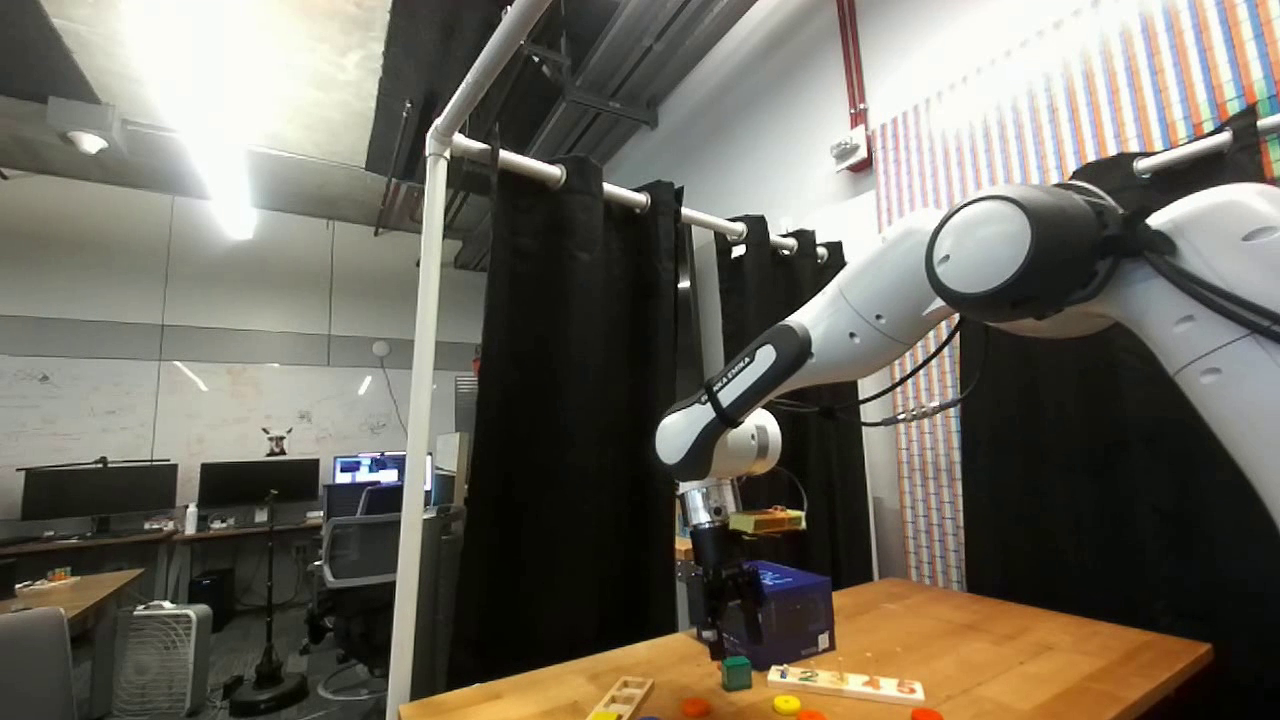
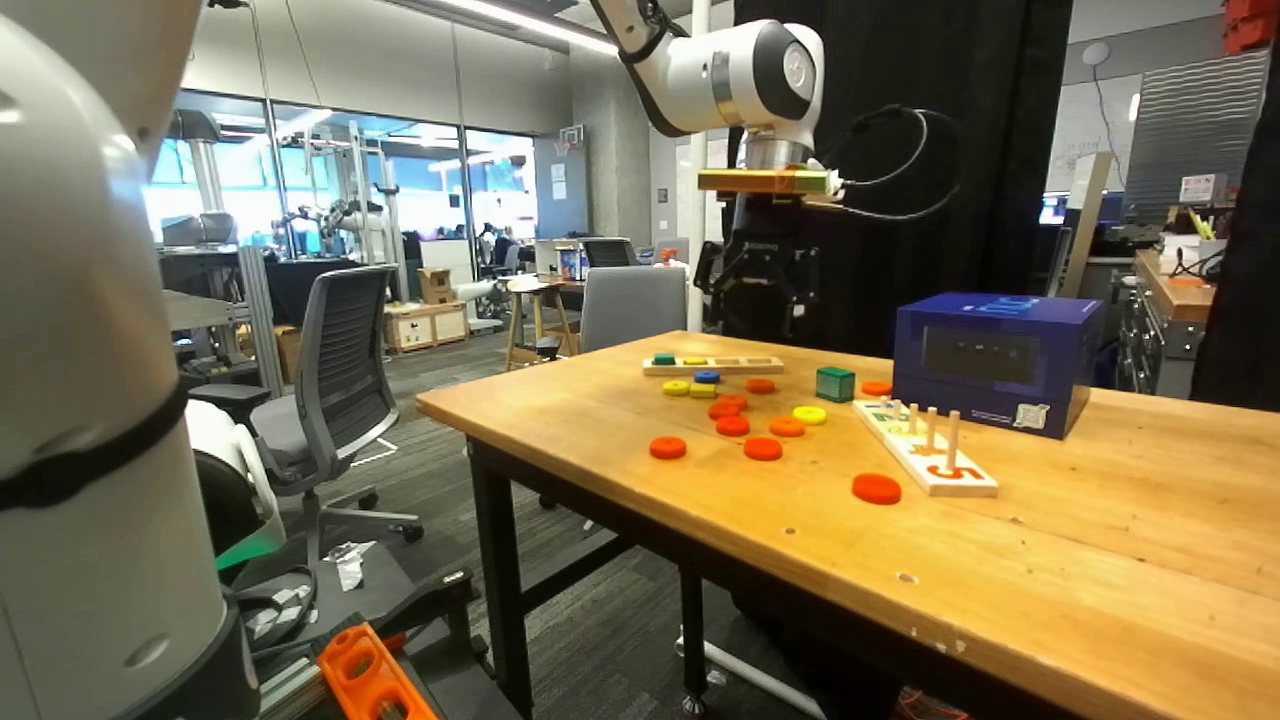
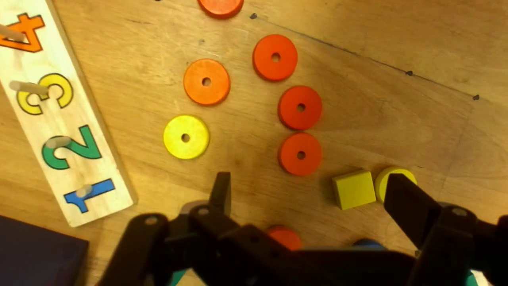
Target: Pick the yellow square and put it on the wooden object
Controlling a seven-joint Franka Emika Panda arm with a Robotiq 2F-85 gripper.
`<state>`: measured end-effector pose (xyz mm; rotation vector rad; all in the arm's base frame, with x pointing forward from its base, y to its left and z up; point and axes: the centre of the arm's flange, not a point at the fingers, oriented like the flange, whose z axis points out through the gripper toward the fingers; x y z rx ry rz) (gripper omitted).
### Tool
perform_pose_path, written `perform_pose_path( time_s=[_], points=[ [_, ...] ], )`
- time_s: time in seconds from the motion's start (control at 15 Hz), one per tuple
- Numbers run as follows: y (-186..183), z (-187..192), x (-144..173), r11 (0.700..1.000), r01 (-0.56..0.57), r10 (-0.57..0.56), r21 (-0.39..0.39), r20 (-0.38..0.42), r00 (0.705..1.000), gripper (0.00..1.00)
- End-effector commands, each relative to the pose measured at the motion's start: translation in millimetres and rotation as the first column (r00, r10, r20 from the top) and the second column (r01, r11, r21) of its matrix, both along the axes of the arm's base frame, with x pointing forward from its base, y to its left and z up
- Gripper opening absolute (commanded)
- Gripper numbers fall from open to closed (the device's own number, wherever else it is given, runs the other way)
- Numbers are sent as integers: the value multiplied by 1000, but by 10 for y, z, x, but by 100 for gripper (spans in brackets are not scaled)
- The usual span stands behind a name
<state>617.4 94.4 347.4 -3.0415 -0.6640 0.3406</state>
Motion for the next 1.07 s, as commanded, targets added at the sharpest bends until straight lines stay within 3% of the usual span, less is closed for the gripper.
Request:
perform_pose_path(
  time_s=[0.0, 1.0],
  points=[
    [209, -193, 117, 999, -39, 39, 8, -7, 999, 100],
    [597, -816, 49, 988, -147, 145, -52, -48, 988, 100]
  ],
)
